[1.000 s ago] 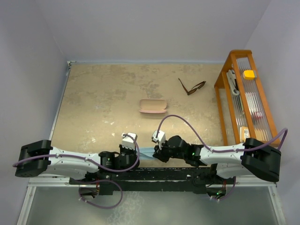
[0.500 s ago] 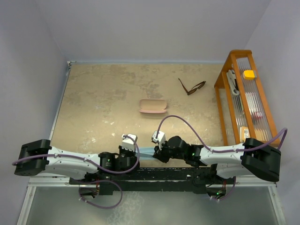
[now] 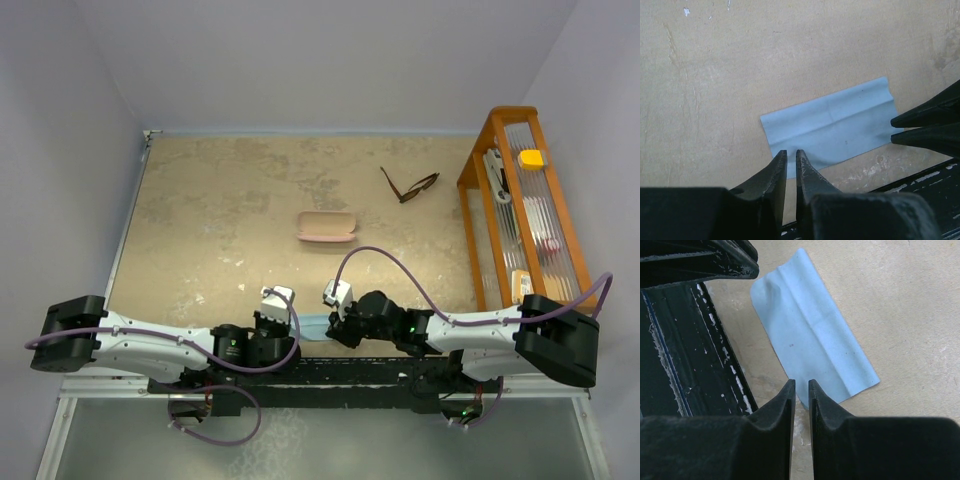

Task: Organize the sunglasses
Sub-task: Fold the glasses cleaning cloth at the center of the board.

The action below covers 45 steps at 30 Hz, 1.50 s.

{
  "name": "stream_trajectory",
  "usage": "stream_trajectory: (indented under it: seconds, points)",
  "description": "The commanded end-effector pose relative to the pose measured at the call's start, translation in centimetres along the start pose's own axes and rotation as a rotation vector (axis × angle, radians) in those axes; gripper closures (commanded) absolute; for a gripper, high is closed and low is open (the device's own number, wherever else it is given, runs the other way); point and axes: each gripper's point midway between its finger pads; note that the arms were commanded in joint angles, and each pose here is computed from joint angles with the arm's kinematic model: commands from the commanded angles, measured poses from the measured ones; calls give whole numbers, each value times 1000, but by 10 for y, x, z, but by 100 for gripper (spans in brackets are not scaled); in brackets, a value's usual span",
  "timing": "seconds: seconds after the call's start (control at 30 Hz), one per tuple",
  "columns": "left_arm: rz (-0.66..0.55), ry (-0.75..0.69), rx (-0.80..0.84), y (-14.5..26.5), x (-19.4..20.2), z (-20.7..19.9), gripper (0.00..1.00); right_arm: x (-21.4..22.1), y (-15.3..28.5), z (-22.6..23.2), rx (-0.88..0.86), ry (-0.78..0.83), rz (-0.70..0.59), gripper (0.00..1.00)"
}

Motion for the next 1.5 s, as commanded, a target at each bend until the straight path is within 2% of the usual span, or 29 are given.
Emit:
stream_trajectory:
  seconds: [0.0,0.33,0.53,0.6,0.97,1.47]
  points:
    - [-27,30,1,5,-13,-9,88,-12,1,0,9,-1,-42,81]
    - [-36,31,-11,5,-16,-9,87,-11,1,0,10,-1,-41,84]
    - [-53,70,21,4,-20,-19,95,-9,1,-3,32,-14,-30,100]
    - [-65,95,45,4,-23,-24,100,-7,1,-4,36,-18,-24,100]
    - [-86,117,84,-9,-17,-45,100,2,-8,-8,68,-44,35,100]
    - [5,139,23,-25,11,-12,100,16,8,-6,84,-109,70,100]
Point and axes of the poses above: each gripper's point midway between its finger pads, its own y axis back along the fingers, its own z axis along the line the jaws close on, x = y × z, and after that the axes turned 3 degrees about y, right-handed
